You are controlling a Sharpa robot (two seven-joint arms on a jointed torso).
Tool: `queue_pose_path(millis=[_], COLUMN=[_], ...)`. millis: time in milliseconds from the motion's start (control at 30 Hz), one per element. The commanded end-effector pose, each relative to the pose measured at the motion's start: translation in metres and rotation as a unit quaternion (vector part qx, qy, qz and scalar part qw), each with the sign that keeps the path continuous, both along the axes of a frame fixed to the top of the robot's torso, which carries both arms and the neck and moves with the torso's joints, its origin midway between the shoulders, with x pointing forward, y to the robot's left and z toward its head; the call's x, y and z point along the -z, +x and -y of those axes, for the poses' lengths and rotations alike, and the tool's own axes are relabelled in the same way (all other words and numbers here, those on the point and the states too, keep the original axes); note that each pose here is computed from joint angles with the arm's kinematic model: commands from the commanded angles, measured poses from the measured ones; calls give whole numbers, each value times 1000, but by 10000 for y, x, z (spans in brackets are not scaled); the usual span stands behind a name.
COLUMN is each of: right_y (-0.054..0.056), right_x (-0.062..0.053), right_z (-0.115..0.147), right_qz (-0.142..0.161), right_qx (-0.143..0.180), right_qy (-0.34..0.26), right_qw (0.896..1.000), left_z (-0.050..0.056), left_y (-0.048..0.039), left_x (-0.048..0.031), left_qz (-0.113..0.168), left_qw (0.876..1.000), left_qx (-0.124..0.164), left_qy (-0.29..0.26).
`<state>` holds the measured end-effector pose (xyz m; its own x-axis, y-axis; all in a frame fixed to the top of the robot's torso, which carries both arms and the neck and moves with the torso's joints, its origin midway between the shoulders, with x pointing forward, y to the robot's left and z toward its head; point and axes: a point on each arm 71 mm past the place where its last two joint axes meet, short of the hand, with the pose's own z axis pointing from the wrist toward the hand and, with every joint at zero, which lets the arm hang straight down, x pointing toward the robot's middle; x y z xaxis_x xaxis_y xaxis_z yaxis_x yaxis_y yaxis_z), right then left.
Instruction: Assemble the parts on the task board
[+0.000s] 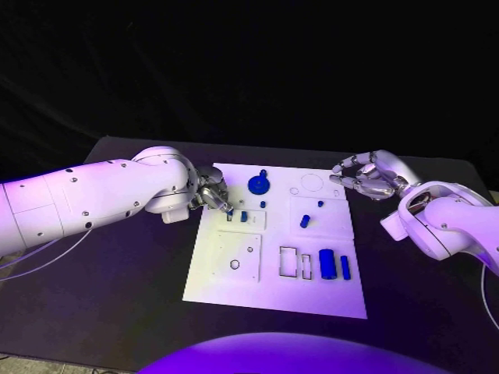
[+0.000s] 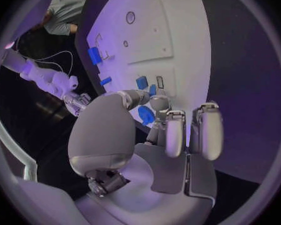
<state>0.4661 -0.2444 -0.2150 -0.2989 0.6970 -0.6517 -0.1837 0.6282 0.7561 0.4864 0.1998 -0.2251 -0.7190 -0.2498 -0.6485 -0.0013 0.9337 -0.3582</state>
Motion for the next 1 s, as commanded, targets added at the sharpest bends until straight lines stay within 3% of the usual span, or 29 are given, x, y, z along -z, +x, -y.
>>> queue_pose_path(millis=[33,1000], right_y=[-7,-12], right_x=[7,5], right_z=[-11,-6], right_qz=[-2,-1], right_qx=[-7,-6], right_qy=[0,0], right_qw=[1000,1000], left_z=[33,40], left_y=[-19,-46], left_x=[5,97], left_qz=[4,-9], left_qw=[1000,999], left_qx=[20,36], left_qy=[13,37])
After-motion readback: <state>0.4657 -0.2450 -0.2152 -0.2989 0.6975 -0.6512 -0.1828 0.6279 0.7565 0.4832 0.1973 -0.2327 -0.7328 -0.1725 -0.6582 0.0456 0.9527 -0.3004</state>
